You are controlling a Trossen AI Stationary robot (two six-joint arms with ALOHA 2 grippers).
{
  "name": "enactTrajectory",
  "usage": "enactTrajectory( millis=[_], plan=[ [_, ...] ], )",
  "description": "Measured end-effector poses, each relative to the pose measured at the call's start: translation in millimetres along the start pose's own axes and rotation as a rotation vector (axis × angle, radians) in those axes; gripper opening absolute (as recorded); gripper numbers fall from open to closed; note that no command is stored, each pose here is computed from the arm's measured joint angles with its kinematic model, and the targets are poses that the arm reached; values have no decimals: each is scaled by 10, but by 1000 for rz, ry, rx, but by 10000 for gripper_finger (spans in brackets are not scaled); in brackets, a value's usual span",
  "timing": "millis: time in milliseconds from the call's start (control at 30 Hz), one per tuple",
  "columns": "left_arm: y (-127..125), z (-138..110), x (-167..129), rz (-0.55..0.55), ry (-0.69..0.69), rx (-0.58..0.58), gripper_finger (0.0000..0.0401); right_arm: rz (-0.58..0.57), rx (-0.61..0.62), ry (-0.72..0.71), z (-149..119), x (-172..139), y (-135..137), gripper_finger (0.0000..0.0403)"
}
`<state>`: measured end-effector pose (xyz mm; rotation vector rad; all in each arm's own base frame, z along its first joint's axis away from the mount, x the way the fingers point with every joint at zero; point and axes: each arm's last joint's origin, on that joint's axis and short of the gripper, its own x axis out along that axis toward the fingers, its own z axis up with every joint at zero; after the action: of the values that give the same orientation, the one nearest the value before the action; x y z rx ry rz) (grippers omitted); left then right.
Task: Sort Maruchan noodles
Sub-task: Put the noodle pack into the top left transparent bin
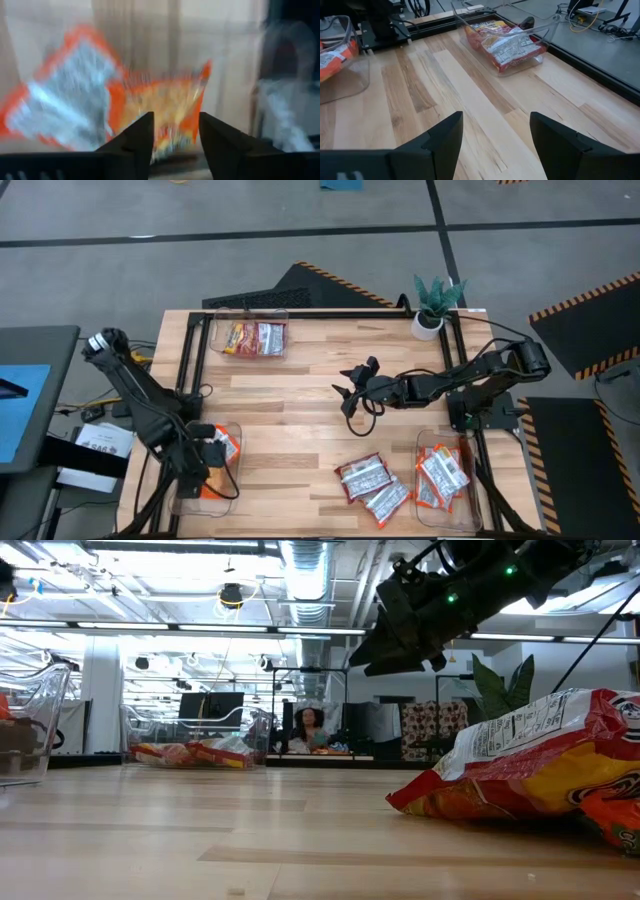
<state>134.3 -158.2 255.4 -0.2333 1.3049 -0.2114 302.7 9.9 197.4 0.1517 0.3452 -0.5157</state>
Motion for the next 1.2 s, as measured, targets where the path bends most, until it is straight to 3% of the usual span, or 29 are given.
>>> enactTrajectory(
  millis=[100, 233, 333, 400, 667, 800, 900, 1000, 1200],
  plan=[
    [-22, 173, -203, 5, -178, 117, 163, 4, 7, -12, 13, 0, 4, 255],
    [58, 347, -409, 152, -425, 317, 173, 13, 24, -38, 42, -1, 13, 255],
    [219, 438, -431, 260, -545, 395, 173, 16, 22, -39, 41, -5, 20, 255],
    [350, 503, -376, 272, -608, 424, 174, 16, 18, -39, 41, -5, 20, 255],
    [1091, 662, 103, 115, -917, 486, 174, 26, 12, -37, 37, -12, 33, 255],
    [1326, 611, 199, 97, -1074, 459, 174, 110, 5, -17, 29, -40, 101, 255],
    [1352, 588, 202, 87, -1148, 460, 174, 240, 1, -2, 97, -90, 242, 255],
    [1340, 584, 200, 77, -1159, 446, 174, 326, -31, 116, 178, -192, 446, 255],
    [1209, 528, 173, -7, -1166, 486, 174, 296, -91, 460, 358, -628, 850, 255]
  ],
)
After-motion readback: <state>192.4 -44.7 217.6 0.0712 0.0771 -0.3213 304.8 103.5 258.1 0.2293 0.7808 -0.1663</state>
